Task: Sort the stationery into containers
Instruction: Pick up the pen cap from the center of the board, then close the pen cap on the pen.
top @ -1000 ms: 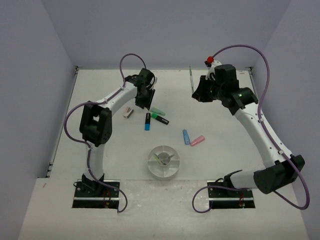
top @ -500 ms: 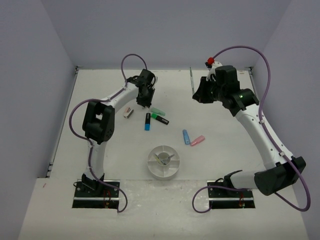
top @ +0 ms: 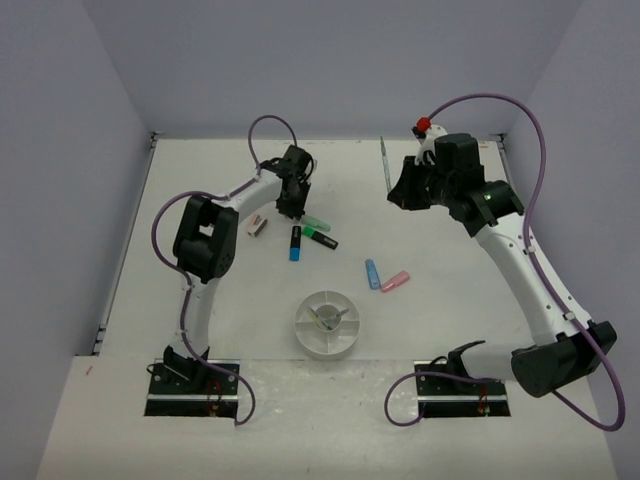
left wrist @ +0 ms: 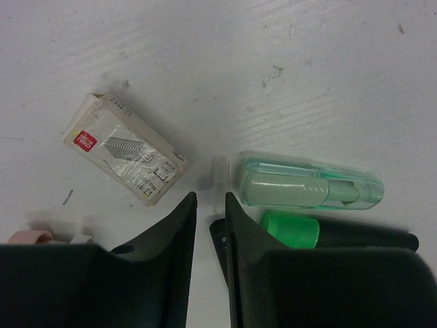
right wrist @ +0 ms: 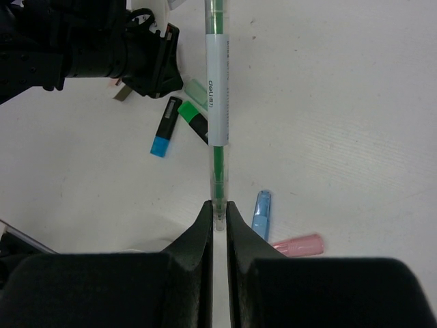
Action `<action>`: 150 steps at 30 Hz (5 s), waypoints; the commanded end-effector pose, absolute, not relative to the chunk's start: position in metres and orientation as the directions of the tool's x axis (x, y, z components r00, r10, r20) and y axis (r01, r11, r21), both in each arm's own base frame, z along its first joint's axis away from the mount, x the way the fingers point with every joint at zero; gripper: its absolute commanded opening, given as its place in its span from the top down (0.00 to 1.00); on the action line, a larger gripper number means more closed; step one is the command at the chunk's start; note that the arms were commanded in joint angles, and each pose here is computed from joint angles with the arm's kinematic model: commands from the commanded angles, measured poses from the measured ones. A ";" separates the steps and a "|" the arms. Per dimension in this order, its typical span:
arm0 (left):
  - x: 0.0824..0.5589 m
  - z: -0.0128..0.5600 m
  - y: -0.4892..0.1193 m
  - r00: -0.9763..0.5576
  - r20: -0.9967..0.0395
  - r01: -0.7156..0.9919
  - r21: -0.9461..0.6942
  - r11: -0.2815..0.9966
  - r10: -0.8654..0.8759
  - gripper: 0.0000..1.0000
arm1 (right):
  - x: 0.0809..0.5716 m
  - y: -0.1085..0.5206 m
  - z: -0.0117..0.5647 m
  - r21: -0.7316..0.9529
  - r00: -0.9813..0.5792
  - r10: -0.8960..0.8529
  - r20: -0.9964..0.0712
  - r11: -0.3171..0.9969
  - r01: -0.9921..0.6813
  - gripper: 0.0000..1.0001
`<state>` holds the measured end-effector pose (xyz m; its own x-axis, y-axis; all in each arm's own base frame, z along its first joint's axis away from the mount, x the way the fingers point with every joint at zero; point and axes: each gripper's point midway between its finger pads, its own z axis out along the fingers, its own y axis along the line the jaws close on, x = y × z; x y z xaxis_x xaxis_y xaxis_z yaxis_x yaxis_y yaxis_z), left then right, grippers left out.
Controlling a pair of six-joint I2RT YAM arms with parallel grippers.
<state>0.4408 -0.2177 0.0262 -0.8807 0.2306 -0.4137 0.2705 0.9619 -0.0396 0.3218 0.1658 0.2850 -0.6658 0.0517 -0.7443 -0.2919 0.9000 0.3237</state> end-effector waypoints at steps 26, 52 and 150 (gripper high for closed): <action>0.450 0.040 -0.223 -0.867 -0.472 0.227 -0.088 0.970 0.160 1.00 | 0.295 0.175 0.306 0.367 -0.641 0.030 -0.767 0.840 -0.400 1.00; 0.272 0.527 -0.282 -0.465 -0.656 0.843 -0.533 -0.072 -0.595 1.00 | 0.176 0.249 0.400 0.578 -0.537 0.219 -0.815 0.241 -0.780 1.00; 0.257 0.510 -0.288 -0.502 -0.629 0.814 -0.575 -0.079 -0.594 1.00 | 0.171 0.259 0.415 0.498 -0.470 0.166 -0.867 0.251 -0.830 1.00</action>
